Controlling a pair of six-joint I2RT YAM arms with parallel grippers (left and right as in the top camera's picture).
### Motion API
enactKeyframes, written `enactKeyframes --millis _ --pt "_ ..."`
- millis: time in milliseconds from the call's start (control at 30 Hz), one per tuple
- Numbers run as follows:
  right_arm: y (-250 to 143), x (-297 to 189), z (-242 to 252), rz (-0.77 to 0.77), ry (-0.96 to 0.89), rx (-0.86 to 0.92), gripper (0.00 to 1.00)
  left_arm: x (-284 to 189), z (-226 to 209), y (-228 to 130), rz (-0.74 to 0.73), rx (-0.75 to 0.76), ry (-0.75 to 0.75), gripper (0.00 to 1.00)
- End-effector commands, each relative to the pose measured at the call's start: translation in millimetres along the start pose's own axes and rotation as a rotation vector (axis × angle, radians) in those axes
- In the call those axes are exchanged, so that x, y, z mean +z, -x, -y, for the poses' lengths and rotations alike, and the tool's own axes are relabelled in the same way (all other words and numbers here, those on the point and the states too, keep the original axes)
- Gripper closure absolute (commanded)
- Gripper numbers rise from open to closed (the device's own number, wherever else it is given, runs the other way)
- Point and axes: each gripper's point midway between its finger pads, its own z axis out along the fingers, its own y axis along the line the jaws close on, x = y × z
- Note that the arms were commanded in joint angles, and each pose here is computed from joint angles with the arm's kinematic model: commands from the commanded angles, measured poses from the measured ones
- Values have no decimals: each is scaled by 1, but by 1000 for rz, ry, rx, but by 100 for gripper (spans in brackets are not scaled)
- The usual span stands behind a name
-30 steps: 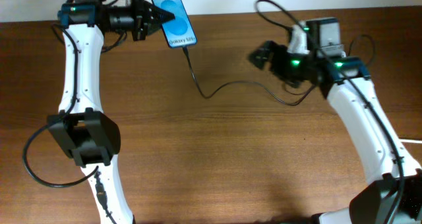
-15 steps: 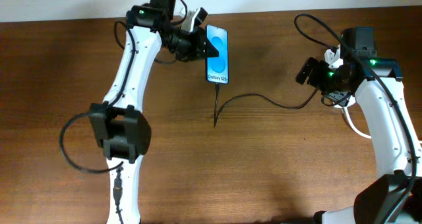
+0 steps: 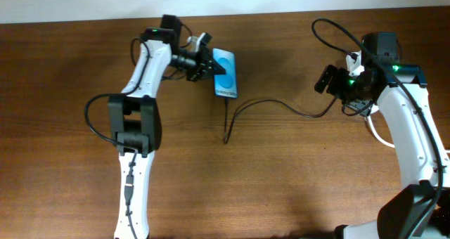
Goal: Plug charger to phone and switch on socket
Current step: 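Lower the phone with the left gripper and lay it on the table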
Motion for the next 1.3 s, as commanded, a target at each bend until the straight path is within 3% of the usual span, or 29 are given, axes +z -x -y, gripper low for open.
enactKeyframes --millis 0,167,300,467,733,1000,1067,1133,1167,1267 --pt "1 0 5 10 -18 0 1 -29 -13 13 61 38 3 100" --pt "1 0 5 11 -18 0 2 -35 -42 12 65 48 154 99" --pt "1 0 5 10 -17 0 2 -25 -46 6 34 56 181 100" --pt "0 0 5 7 -19 0 2 3 -59 -10 -42 7 180 100" --pt "0 0 4 5 -15 0 1 38 -20 -31 -130 62 25 100" --pt "0 0 -1 5 6 -6 2 53 -45 -37 -163 15 39 97" --pt "0 0 -1 8 7 -6 2 53 -49 -37 -164 15 59 93" --pt "2 0 -2 14 9 -7 2 53 -55 -37 -164 18 92 81" --pt "2 0 -2 16 10 -7 2 52 -58 -37 -164 20 114 81" --pt "3 0 -2 18 12 -7 2 47 -81 -37 -165 24 246 68"
